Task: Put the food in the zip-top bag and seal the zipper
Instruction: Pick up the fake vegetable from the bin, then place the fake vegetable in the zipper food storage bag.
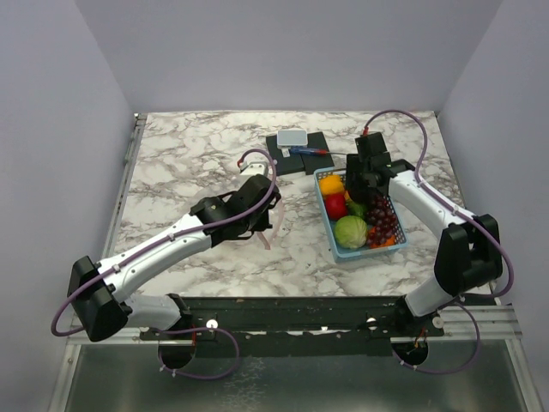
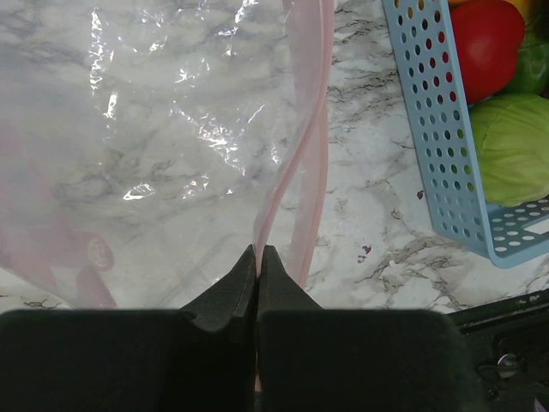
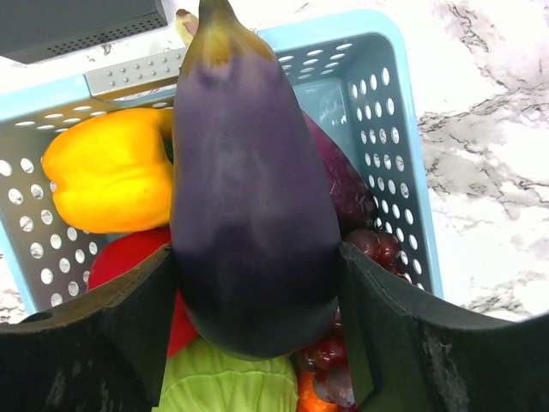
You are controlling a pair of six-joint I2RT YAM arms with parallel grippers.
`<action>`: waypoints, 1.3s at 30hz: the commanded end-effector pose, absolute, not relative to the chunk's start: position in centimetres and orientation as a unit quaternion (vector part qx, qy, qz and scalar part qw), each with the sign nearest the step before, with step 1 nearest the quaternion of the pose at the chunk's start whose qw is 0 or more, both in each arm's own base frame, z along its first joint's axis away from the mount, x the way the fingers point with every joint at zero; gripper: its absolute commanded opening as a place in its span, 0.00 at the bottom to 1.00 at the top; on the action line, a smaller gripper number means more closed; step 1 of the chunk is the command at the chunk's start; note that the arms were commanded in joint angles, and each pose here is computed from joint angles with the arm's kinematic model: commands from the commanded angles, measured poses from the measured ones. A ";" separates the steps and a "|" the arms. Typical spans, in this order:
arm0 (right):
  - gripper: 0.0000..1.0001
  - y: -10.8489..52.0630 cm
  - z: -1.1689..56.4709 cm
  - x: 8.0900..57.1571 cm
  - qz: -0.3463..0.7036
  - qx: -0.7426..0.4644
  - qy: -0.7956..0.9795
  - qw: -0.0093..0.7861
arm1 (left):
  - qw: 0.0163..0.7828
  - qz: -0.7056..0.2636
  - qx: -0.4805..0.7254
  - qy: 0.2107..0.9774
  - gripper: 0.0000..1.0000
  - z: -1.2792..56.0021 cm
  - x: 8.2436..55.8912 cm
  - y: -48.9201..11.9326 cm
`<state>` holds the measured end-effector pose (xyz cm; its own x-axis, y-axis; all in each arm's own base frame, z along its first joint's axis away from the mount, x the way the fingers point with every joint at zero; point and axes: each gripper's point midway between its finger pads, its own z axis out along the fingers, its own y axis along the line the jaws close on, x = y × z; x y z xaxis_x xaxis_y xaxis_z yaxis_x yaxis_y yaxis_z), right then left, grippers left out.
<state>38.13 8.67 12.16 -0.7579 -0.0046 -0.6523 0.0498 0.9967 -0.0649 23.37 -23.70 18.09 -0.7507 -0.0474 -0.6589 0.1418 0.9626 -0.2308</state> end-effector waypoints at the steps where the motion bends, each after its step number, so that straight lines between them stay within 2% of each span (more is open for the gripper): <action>1: 0.60 8.7 12.2 37.9 -0.029 0.023 0.936 0.350 | 0.366 -0.148 0.022 0.919 0.00 19.1 23.2 -23.6; 8: 0.35 9.5 14.6 36.6 0.009 0.020 0.931 0.365 | 0.369 -0.151 0.021 0.917 0.00 19.4 23.2 -23.6; 10: 0.31 10.0 15.2 35.9 0.031 0.011 0.929 0.369 | 0.370 -0.152 0.021 0.916 0.00 19.5 23.2 -23.7; 24: 0.28 15.7 21.1 28.9 0.241 -0.068 0.891 0.380 | 0.375 -0.148 0.017 0.915 0.00 20.3 23.7 -23.8; 39: 0.28 21.6 21.9 21.1 0.385 -0.186 0.854 0.295 | 0.374 -0.147 0.014 0.916 0.00 20.2 23.8 -24.1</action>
